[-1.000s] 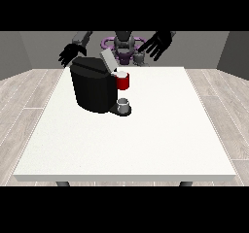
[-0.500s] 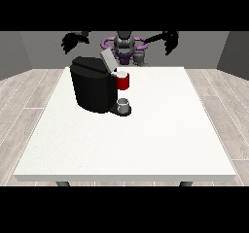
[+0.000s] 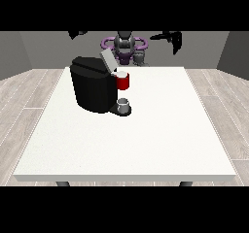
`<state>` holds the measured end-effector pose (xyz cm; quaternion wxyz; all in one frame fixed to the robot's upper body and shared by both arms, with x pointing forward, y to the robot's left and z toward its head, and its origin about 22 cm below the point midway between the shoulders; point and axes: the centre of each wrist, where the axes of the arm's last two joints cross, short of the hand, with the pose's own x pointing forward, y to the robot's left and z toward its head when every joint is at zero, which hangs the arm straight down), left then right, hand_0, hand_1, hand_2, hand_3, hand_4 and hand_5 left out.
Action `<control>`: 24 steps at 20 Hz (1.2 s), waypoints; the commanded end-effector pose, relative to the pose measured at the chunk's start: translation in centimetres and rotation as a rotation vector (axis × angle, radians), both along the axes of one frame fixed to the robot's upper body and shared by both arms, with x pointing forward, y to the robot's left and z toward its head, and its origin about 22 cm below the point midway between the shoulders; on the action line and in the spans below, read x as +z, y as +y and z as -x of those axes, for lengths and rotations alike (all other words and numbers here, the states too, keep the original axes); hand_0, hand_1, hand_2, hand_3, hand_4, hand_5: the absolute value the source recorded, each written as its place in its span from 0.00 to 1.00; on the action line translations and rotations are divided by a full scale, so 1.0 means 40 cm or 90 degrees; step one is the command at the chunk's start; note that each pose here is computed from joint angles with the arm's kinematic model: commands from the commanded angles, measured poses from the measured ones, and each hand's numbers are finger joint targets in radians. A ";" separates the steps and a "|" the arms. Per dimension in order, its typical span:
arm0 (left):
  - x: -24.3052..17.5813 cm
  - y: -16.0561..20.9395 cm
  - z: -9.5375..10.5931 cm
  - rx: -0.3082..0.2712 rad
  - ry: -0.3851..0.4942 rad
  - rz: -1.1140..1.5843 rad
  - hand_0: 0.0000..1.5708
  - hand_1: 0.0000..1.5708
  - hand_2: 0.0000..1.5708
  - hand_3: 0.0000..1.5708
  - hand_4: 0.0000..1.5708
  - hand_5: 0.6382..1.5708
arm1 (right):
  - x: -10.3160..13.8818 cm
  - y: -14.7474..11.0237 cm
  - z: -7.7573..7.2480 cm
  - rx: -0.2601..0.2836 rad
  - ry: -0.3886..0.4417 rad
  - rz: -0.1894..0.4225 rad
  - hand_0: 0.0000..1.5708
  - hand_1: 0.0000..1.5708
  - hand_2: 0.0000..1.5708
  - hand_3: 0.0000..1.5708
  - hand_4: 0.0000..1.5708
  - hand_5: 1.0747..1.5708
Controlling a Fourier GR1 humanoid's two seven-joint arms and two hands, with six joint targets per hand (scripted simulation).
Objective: Insert the coffee pod into the coffee machine and close the lid
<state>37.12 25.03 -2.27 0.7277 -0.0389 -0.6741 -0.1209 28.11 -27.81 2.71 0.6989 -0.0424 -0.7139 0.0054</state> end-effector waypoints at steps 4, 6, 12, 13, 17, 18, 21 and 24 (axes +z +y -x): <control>-0.044 -0.054 0.055 -0.028 0.025 0.072 0.00 0.00 0.00 0.00 0.02 1.00 | 0.034 0.021 -0.041 0.036 0.001 0.041 0.00 0.00 0.00 0.00 0.00 1.00; -0.036 -0.033 0.067 -0.009 -0.009 0.075 0.00 0.00 0.00 0.00 0.00 1.00 | 0.038 0.041 -0.048 0.049 -0.021 0.065 0.00 0.00 0.00 0.00 0.15 1.00; 0.010 -0.052 0.071 -0.013 -0.042 0.076 0.00 0.00 0.00 0.00 0.07 1.00 | 0.087 0.117 -0.111 0.082 -0.043 0.058 0.00 0.00 0.00 0.00 0.08 1.00; -0.001 -0.029 0.110 -0.010 -0.018 0.075 0.00 0.00 0.00 0.00 0.00 1.00 | 0.007 0.095 -0.063 0.078 -0.014 0.048 0.00 0.00 0.00 0.00 0.00 1.00; -0.011 -0.030 0.150 -0.006 -0.038 0.101 0.00 0.00 0.00 0.00 0.00 1.00 | 0.047 0.023 -0.116 0.065 -0.023 0.028 0.00 0.00 0.00 0.00 0.00 1.00; 0.027 -0.006 0.121 0.019 -0.036 0.095 0.00 0.00 0.00 0.00 0.00 1.00 | 0.066 0.083 -0.121 0.108 -0.034 0.021 0.00 0.00 0.00 0.00 0.00 1.00; 0.048 -0.021 0.123 0.030 -0.079 0.088 0.00 0.00 0.00 0.00 0.00 1.00 | 0.074 0.039 -0.147 0.096 -0.030 0.019 0.00 0.00 0.00 0.00 0.00 1.00; 0.071 -0.018 0.140 0.033 -0.079 0.070 0.00 0.00 0.00 0.00 0.00 1.00 | 0.088 0.060 -0.178 0.103 -0.039 0.013 0.00 0.00 0.00 0.00 0.00 1.00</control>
